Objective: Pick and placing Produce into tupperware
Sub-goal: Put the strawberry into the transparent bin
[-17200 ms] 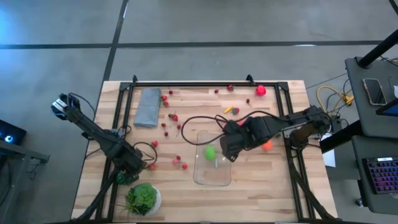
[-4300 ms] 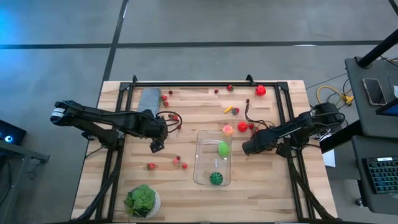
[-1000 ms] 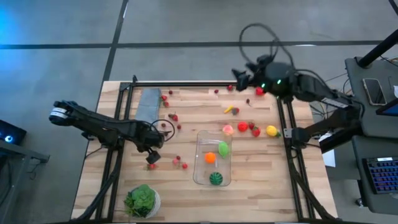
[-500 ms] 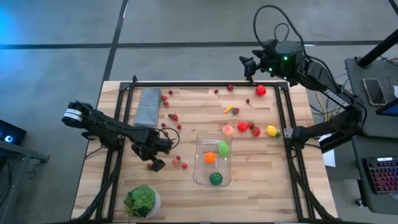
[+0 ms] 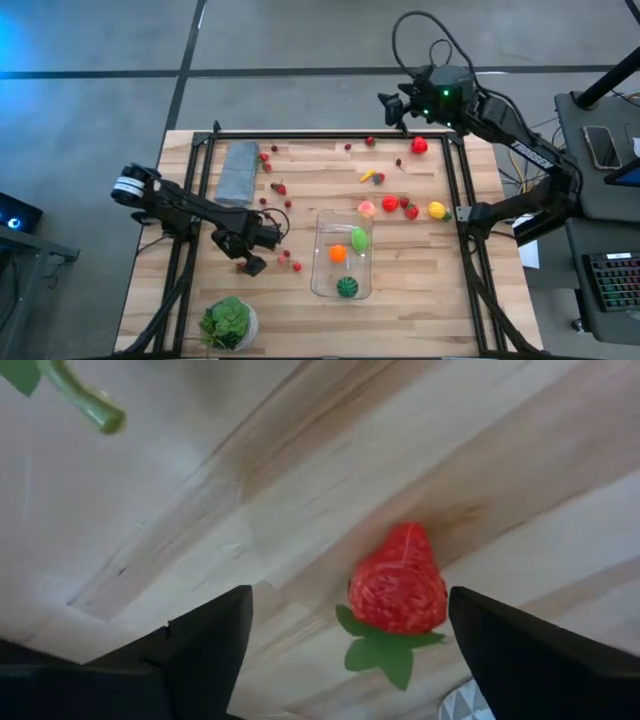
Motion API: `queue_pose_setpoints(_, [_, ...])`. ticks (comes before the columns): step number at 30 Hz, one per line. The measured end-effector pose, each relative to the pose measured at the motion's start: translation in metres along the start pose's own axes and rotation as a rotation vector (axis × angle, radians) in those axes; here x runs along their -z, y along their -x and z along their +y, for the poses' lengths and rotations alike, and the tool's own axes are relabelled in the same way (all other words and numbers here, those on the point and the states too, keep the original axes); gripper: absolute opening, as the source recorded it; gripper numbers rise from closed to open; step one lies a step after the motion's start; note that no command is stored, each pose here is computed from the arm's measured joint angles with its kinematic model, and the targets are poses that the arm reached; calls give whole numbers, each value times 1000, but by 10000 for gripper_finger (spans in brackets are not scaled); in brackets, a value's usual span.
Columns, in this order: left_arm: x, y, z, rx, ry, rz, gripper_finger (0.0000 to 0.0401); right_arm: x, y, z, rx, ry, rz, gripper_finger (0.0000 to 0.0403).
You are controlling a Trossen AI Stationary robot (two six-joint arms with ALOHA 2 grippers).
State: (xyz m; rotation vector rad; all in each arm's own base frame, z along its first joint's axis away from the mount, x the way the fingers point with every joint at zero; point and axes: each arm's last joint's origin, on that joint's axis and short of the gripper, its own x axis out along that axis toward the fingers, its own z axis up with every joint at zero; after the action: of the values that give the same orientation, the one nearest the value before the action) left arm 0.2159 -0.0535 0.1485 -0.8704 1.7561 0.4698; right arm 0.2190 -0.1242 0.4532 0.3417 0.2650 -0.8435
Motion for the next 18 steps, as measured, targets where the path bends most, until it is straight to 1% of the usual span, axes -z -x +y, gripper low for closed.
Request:
queue_pose_setpoints(5, [-2,-2,-4,23,-9,-17,280,1,-4,1,4,9,10,329])
queue_pose_setpoints(8, [-3,-5,-5,19,13,-15,267,1,-4,1,3,32,10,329])
queue_pose_setpoints(14, [-2,-8,-7,11,9,-3,243,1,-3,1,3,58,8,329])
queue_pose_setpoints(18, [-1,-8,-8,11,29,0,224,1,-3,1,3,73,8,329])
